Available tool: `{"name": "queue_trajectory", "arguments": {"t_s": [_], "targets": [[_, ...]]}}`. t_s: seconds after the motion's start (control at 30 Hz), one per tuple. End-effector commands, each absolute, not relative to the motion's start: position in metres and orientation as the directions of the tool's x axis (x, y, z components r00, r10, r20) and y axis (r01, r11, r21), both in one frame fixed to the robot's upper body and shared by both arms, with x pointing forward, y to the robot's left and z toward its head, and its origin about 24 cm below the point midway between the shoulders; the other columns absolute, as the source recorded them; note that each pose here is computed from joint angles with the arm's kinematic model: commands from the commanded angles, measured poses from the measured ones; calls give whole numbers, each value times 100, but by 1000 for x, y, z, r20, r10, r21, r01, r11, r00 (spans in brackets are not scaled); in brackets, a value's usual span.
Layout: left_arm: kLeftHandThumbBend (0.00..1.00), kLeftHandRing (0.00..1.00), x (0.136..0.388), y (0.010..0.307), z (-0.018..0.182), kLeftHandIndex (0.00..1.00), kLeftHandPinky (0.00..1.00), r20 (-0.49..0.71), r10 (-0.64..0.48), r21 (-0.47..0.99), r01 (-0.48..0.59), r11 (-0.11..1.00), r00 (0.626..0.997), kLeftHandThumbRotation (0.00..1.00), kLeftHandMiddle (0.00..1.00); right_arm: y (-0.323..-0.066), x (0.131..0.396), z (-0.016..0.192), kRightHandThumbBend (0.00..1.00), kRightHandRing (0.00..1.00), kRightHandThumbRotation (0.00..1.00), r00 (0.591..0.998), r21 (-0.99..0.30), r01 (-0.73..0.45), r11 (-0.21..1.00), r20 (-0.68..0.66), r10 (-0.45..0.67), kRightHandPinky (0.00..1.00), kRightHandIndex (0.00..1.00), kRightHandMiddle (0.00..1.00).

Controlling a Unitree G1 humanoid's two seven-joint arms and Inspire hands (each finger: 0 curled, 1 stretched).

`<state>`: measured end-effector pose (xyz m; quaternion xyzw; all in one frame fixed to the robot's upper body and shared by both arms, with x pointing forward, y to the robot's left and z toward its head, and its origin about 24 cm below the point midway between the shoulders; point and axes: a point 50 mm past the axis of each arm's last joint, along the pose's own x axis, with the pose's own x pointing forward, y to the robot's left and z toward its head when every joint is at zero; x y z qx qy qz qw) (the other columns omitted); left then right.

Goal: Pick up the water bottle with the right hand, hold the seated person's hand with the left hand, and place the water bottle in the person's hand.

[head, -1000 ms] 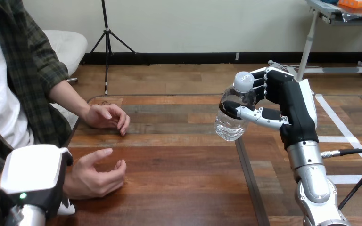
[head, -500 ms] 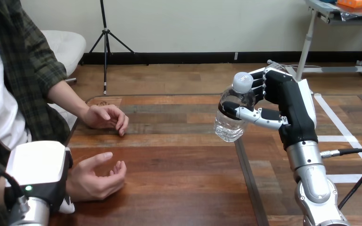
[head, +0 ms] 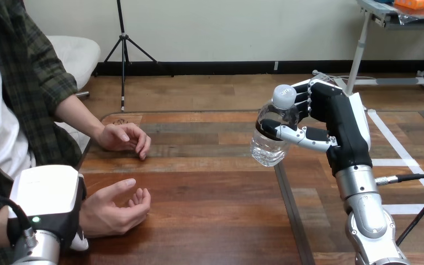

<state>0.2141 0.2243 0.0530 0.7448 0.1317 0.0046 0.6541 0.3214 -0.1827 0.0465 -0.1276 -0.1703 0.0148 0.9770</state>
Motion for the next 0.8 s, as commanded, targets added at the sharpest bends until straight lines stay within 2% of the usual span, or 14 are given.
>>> {"name": "queue_trajectory", "arguments": {"t_s": [0.0, 0.27, 0.77], "targets": [[92, 51, 217, 224, 48, 61, 46, -208, 203, 965, 235, -119, 957, 0, 56, -180, 332, 77, 76, 41, 0, 887, -238, 38, 971, 454, 77, 36, 48, 47], [91, 52, 217, 223, 45, 60, 46, -239, 209, 953, 270, -136, 948, 0, 56, -181, 332, 78, 76, 41, 0, 886, -227, 32, 973, 456, 77, 36, 49, 47], [88, 58, 217, 220, 42, 64, 53, -297, 200, 939, 324, -116, 934, 0, 63, -182, 332, 78, 75, 42, 0, 887, -233, 28, 972, 454, 83, 37, 49, 47]]}}
